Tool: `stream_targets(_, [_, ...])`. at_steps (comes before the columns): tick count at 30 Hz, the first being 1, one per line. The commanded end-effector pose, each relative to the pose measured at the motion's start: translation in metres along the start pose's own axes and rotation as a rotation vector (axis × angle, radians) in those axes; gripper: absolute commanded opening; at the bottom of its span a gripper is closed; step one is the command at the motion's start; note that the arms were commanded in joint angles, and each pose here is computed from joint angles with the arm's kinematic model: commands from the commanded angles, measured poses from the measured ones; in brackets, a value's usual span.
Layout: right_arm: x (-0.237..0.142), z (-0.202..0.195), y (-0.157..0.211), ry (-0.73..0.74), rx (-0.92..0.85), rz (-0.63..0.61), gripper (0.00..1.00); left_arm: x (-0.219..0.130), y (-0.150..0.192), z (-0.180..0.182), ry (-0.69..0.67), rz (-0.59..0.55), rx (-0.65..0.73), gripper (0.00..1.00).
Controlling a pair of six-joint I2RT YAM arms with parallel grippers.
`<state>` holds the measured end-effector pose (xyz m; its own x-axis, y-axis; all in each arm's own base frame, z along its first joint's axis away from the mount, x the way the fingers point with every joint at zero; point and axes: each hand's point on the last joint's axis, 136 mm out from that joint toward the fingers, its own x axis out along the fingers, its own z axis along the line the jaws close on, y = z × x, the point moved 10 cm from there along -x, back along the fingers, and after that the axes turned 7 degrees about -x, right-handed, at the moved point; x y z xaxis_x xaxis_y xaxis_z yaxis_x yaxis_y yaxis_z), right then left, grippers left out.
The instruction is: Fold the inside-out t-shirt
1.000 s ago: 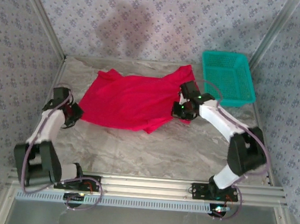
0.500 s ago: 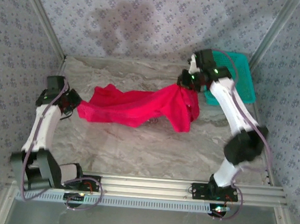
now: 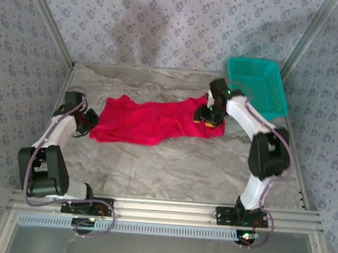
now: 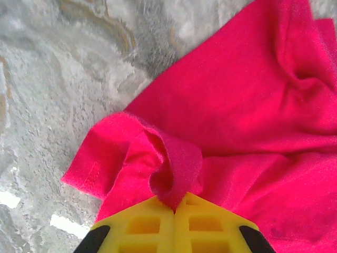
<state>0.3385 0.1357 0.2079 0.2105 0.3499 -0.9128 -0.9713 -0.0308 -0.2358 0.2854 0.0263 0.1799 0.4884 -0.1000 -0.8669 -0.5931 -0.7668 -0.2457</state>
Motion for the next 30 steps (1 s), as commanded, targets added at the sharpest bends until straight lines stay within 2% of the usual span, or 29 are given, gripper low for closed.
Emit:
stream_targets(1, [0.009, -0.008, 0.015, -0.075, 0.077, -0.173, 0.57, 0.000, 0.007, -0.002, 0.048, 0.008, 0.018, 0.00])
stream_targets(7, [0.028, -0.024, 0.028, -0.062, 0.128, -0.175, 0.56, 0.007, 0.016, 0.004, 0.024, 0.047, 0.025, 0.00])
stream_targets(14, [0.046, -0.036, 0.036, -0.041, 0.118, -0.132, 0.64, 0.002, 0.022, 0.008, 0.029, 0.030, 0.021, 0.00])
stream_targets(23, [0.051, -0.042, 0.043, -0.013, 0.092, -0.103, 0.72, 0.000, 0.016, 0.004, 0.011, 0.025, 0.041, 0.00])
stream_targets(30, [0.054, -0.046, 0.048, -0.009, 0.082, -0.088, 0.74, -0.004, 0.013, 0.003, -0.002, 0.016, 0.048, 0.00])
